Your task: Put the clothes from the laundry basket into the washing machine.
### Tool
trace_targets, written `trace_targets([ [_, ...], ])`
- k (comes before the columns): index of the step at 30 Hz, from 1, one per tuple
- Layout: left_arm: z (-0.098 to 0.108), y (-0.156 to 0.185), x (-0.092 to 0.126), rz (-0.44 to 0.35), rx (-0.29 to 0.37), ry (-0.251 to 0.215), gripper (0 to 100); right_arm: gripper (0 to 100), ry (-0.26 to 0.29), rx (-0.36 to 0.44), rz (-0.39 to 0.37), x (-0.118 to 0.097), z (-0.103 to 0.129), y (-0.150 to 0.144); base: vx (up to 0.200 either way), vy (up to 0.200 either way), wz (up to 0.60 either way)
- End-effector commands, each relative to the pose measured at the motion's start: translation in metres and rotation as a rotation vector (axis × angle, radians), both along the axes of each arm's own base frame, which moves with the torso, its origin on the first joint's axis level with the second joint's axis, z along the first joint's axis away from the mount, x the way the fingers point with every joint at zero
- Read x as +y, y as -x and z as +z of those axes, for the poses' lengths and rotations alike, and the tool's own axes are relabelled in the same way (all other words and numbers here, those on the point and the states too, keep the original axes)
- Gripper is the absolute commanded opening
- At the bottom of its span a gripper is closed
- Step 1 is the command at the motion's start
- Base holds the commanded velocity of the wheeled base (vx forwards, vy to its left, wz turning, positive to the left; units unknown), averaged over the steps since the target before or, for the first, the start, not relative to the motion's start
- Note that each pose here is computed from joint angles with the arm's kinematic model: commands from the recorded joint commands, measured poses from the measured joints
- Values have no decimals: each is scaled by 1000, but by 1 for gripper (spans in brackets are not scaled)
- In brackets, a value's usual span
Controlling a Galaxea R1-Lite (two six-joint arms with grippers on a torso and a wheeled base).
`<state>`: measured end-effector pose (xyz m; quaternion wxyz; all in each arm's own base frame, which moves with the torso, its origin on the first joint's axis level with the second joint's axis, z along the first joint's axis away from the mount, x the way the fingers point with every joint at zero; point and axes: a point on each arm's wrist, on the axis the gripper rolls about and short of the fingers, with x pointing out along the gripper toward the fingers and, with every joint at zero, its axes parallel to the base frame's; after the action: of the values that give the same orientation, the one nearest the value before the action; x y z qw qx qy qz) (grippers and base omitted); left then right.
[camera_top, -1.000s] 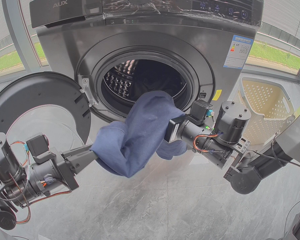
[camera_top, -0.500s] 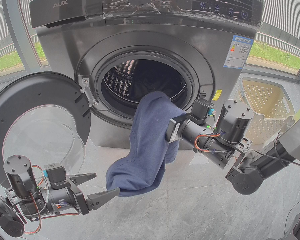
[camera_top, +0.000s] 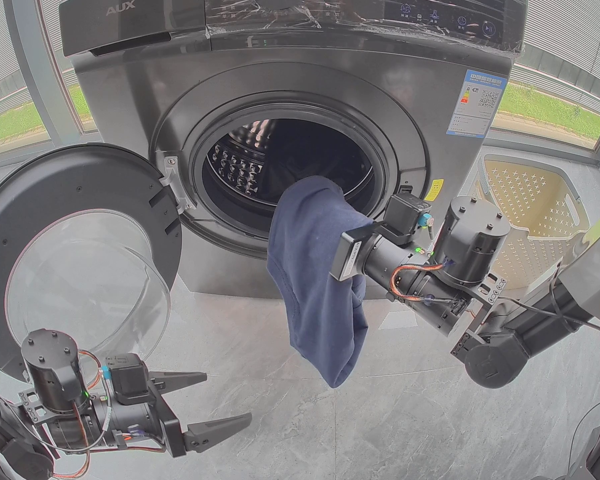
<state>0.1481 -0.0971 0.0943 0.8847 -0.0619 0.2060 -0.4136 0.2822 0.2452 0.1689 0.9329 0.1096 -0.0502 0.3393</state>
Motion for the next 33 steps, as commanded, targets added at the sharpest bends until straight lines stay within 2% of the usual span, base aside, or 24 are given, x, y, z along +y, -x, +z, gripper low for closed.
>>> trace_targets([
  [1,17,-14,-13,-24,-74,56,100,0,1,0,10,2,0,3,0,0,0],
  [5,25,-19,-25,-73,-104,83,100,0,0,-2,22,6,0,6,0,0,0],
  [8,21,-26,-36,-101,-92,75,100,0,-1,-3,36,10,0,9,0,0,0],
  [18,9,-60,-63,-97,-140,100,100,0,-11,-9,78,22,3,22,0,0,0],
  [21,-5,-75,-73,-77,-138,89,100,0,-31,-3,106,27,7,30,0,0,0],
  [26,-16,-92,-83,-44,-155,91,100,0,-32,0,132,33,7,37,0,0,0],
  [29,-21,-105,-89,-2,-185,100,100,0,-40,4,147,36,8,42,0,0,0],
  [30,-23,-115,-94,34,-211,108,100,0,-43,8,151,37,8,44,0,0,0],
  [33,-23,-127,-96,95,-246,118,100,0,-48,13,131,36,8,45,0,0,0],
])
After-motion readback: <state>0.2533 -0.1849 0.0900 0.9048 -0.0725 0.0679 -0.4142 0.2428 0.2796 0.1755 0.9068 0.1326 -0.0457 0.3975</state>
